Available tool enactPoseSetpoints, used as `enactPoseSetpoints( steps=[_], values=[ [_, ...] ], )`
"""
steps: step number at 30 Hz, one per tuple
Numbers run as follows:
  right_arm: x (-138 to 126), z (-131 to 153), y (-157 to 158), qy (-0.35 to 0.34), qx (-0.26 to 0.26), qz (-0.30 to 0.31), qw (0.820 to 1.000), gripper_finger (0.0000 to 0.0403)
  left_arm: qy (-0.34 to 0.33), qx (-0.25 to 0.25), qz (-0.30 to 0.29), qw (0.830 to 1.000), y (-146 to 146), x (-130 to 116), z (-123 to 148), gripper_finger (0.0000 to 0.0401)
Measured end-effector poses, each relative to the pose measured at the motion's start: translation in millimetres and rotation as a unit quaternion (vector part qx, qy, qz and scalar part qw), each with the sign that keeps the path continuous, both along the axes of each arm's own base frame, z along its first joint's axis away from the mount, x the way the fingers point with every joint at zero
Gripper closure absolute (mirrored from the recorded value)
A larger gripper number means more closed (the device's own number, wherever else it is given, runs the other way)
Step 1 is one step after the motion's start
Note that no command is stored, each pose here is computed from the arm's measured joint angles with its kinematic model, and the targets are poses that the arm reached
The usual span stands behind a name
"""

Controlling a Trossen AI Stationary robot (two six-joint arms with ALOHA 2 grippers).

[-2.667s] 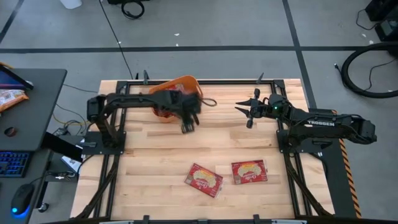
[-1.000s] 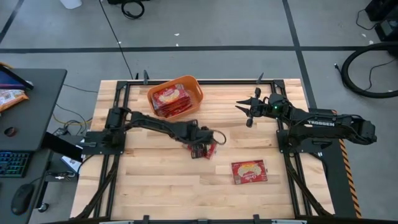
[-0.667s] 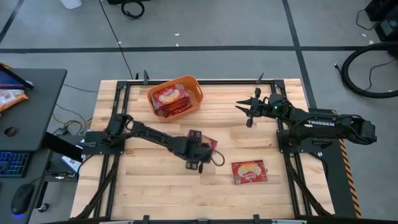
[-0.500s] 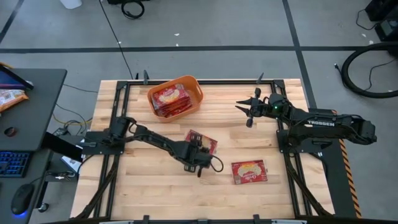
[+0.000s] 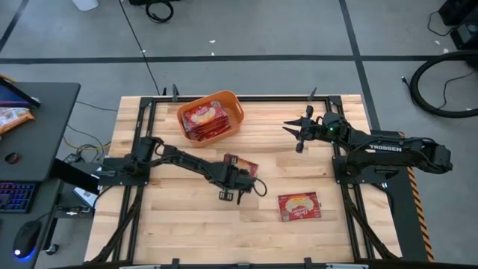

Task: Sort popcorn bags into baskets
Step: Put the center red popcorn pack into the orange bin

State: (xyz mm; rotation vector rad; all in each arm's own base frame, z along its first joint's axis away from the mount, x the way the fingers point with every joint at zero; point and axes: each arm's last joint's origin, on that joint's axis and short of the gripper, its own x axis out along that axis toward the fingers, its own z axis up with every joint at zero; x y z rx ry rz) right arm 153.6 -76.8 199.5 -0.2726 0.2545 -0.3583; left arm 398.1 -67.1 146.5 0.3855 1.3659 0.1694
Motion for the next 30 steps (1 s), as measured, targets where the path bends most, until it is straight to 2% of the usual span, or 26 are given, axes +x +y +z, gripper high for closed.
enactPoseSetpoints(
  steps=[2, 7, 12, 15, 17, 20, 25, 30],
  values=[
    [0, 0, 0, 0.000, 0.000, 0.000, 1.000, 0.0309, -0.012, -0.008, 0.013, 1.000, 7, 2, 17, 0.0389],
    [0, 0, 0, 0.000, 0.000, -0.001, 1.000, 0.0309, -0.053, -0.014, 0.050, 0.997, 34, -1, 83, 0.0396],
    [0, -1, 0, 0.003, 0.001, -0.001, 1.000, 0.0309, -0.104, -0.021, 0.140, 0.984, 71, -27, 136, 0.0398],
    [0, -1, 0, 0.003, 0.001, -0.001, 1.000, 0.0309, -0.120, 0.015, 0.197, 0.973, 89, -49, 154, 0.0399],
    [0, -1, 0, 0.004, 0.002, -0.001, 1.000, 0.0309, -0.126, 0.047, 0.230, 0.964, 100, -62, 159, 0.0399],
    [0, -1, 0, 0.003, 0.001, -0.001, 1.000, 0.0309, -0.119, 0.062, 0.279, 0.951, 118, -82, 155, 0.0400],
    [0, -1, 0, 0.002, 0.002, 0.005, 1.000, 0.0309, -0.071, 0.081, 0.318, 0.942, 151, -102, 120, 0.0400],
    [0, 0, 0, 0.000, 0.002, 0.008, 1.000, 0.0309, -0.081, 0.089, 0.351, 0.928, 185, -112, 94, 0.0396]
  ],
)
